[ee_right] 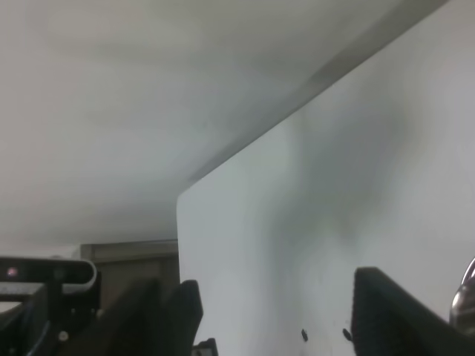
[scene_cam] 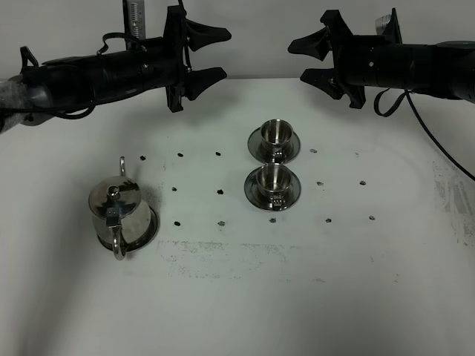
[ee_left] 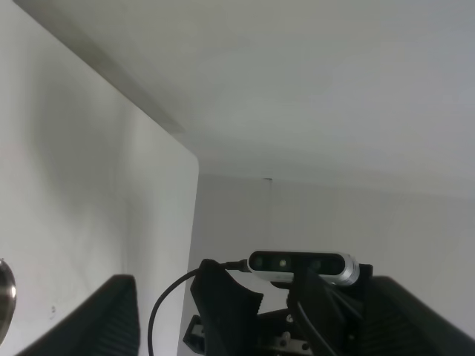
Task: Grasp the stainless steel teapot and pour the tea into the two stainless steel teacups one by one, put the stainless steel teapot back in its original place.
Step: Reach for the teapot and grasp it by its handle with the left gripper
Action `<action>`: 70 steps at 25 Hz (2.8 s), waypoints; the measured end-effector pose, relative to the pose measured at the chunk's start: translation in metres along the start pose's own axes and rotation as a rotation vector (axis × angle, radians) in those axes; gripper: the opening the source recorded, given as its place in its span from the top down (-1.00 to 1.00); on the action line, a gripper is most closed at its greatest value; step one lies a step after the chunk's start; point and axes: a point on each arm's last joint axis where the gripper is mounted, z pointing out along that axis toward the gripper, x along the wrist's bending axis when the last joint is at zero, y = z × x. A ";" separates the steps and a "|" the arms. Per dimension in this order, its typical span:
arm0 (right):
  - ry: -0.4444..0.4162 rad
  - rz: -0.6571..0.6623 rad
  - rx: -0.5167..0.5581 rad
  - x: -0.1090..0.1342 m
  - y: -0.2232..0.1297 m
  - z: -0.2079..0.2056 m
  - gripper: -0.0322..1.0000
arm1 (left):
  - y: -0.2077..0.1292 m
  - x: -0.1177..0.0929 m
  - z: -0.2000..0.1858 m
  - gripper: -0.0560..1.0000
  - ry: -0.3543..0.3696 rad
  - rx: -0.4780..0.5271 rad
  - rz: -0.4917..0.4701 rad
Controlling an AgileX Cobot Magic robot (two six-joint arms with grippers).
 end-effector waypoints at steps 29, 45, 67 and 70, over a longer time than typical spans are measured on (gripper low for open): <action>-0.157 -0.819 -0.064 0.045 0.012 -0.036 0.06 | 0.010 -0.073 -0.019 0.03 0.321 0.113 0.829; -0.454 -1.157 -0.079 0.158 -0.009 -0.146 0.34 | -0.031 -0.178 -0.093 0.40 0.834 0.060 1.279; -0.399 -1.219 -0.176 0.180 -0.183 -0.308 0.40 | -0.133 -0.155 -0.184 0.42 0.738 -0.240 1.392; -0.379 -1.232 -0.185 0.174 -0.211 -0.328 0.40 | -0.141 -0.147 -0.189 0.42 0.749 -0.221 1.398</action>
